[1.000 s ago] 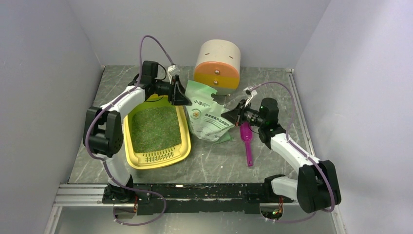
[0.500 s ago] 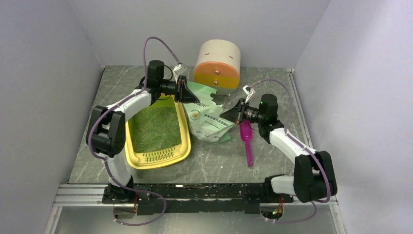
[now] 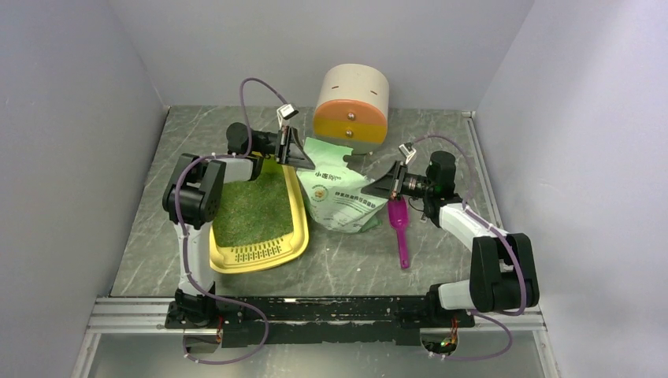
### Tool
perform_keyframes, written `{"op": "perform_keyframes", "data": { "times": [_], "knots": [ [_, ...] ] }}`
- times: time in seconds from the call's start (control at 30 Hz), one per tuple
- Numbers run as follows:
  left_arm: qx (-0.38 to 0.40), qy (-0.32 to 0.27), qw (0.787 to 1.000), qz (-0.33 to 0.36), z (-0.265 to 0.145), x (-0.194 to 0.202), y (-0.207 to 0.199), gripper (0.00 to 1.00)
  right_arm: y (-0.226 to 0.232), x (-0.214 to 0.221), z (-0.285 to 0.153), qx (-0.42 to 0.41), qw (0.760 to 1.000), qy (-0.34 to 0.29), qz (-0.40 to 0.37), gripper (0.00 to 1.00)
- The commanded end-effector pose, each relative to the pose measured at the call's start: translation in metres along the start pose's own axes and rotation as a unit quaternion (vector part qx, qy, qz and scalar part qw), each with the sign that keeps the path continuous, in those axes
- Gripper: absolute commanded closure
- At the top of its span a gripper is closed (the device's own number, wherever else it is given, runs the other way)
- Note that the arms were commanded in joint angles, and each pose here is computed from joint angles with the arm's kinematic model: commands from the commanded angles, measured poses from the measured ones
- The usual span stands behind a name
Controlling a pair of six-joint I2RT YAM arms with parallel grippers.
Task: Fill the litter box with clean litter
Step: Close the cat litter bag at the center of the board.
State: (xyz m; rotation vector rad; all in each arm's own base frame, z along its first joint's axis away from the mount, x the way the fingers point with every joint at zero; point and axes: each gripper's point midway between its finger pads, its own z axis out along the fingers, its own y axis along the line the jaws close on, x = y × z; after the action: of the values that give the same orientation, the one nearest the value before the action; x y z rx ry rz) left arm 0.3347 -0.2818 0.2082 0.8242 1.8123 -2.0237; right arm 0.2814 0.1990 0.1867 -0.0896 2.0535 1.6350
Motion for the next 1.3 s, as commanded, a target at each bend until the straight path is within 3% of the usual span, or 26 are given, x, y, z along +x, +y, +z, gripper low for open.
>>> {"op": "perform_keyframes", "data": {
  "times": [0.0, 0.07, 0.27, 0.33, 0.5, 0.67, 0.77, 0.8, 0.93, 1.07, 1.17, 1.27],
  "knots": [
    [0.004, 0.038, 0.99, 0.135, -0.007, -0.002, -0.034, 0.95, 0.019, 0.008, -0.008, -0.03, 0.998, 0.04, 0.028, 0.97],
    [0.004, 0.047, 0.989, 0.137, -0.006, 0.001, -0.037, 0.95, 0.008, 0.008, -0.007, 0.003, 0.998, 0.046, 0.045, 0.91],
    [0.003, 0.067, 0.985, 0.156, -0.004, 0.003, -0.044, 0.95, 0.006, -0.004, -0.009, 0.039, 0.999, 0.028, 0.009, 0.58],
    [0.002, 0.07, 0.984, 0.163, -0.005, 0.003, -0.047, 0.95, 0.01, -0.006, -0.01, 0.038, 0.999, 0.024, 0.0, 0.53],
    [0.004, 0.073, 0.974, 0.214, -0.005, 0.002, -0.059, 0.95, -0.008, -0.006, -0.015, 0.102, 0.995, 0.017, -0.003, 0.52],
    [0.011, 0.052, 0.933, 0.356, -0.006, -0.009, -0.091, 0.95, 0.001, -0.006, -0.018, 0.095, 0.995, 0.009, -0.029, 0.51],
    [0.01, 0.054, 0.921, 0.387, -0.007, -0.016, -0.101, 0.75, 0.004, -0.009, -0.02, 0.097, 0.994, 0.002, -0.052, 0.5],
    [0.009, 0.058, 0.918, 0.392, -0.007, -0.017, -0.102, 0.72, 0.005, -0.01, -0.021, 0.099, 0.994, 0.001, -0.056, 0.5],
    [0.001, 0.066, 0.913, 0.402, -0.014, -0.014, -0.102, 0.66, 0.0, -0.008, -0.02, 0.105, 0.994, 0.005, -0.04, 0.5],
    [-0.014, 0.034, 0.908, 0.418, -0.027, -0.019, -0.107, 0.61, -0.003, -0.006, -0.021, 0.117, 0.992, 0.005, -0.039, 0.5],
    [-0.027, 0.006, 0.898, 0.438, -0.037, -0.029, -0.118, 0.59, 0.01, -0.005, -0.022, 0.092, 0.993, 0.007, -0.072, 0.48],
    [-0.039, -0.027, 0.887, 0.459, -0.048, -0.042, -0.128, 0.58, 0.028, -0.008, -0.022, 0.069, 0.988, -0.007, -0.137, 0.39]
  ]
}}
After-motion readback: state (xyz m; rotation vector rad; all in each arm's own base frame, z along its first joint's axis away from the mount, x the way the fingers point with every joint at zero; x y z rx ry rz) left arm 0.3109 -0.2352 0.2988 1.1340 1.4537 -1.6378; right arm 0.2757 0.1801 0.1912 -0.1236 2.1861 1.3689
